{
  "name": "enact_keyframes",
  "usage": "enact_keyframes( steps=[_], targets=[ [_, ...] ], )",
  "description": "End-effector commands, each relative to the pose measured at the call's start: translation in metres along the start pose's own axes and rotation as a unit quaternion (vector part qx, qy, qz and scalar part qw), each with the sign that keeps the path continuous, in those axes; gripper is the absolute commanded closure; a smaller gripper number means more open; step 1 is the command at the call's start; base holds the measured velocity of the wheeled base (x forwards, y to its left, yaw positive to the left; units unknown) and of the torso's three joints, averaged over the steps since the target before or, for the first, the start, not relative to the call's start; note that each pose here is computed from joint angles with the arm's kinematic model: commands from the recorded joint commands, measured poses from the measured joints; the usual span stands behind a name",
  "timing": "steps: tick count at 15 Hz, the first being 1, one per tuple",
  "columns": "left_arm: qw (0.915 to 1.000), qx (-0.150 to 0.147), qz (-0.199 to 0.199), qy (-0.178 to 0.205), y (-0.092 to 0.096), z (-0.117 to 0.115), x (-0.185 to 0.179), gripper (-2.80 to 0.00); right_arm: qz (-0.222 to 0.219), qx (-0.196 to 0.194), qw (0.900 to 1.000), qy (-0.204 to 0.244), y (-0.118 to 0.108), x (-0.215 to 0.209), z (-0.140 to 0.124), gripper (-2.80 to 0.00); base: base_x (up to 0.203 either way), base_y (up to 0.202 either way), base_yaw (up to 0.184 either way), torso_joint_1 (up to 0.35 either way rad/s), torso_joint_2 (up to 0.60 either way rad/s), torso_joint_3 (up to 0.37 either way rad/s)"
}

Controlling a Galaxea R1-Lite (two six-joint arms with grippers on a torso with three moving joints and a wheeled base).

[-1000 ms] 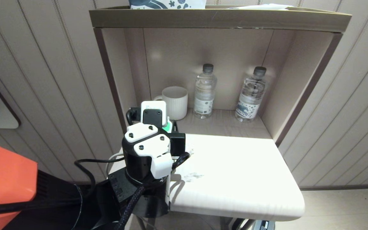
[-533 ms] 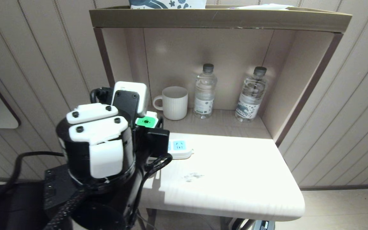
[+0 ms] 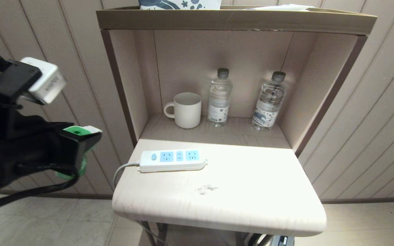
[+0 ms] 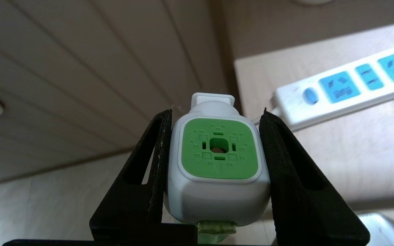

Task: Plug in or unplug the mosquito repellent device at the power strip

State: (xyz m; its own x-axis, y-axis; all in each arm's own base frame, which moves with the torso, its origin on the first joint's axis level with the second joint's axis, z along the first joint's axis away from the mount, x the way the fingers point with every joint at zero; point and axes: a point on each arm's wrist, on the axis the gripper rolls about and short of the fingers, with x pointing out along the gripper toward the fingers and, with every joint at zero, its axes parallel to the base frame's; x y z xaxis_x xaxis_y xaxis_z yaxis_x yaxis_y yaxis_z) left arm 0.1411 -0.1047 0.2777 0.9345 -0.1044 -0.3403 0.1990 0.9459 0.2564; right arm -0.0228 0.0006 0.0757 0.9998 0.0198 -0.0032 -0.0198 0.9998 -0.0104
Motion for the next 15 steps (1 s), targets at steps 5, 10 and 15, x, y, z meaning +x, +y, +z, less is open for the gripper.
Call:
enact_keyframes(
  steps=[5,10,15],
  targets=[
    [0.9824,0.028,-0.028,0.183,0.048,-0.011,-0.043,0.00,0.000,0.000,1.000,0.001,0.000,0.000,0.000,0.00,0.000,0.000,0.000,0.000,0.00,0.000],
    [0.9713,-0.023,-0.085,0.221,0.046,-0.006,-0.043,0.00,0.000,0.000,1.000,0.001,0.000,0.000,0.000,0.00,0.000,0.000,0.000,0.000,0.00,0.000],
    [0.9624,-0.066,-0.109,0.240,0.049,0.016,-0.053,0.00,0.000,0.000,1.000,0.001,0.000,0.000,0.000,0.00,0.000,0.000,0.000,0.000,0.00,0.000]
  ],
)
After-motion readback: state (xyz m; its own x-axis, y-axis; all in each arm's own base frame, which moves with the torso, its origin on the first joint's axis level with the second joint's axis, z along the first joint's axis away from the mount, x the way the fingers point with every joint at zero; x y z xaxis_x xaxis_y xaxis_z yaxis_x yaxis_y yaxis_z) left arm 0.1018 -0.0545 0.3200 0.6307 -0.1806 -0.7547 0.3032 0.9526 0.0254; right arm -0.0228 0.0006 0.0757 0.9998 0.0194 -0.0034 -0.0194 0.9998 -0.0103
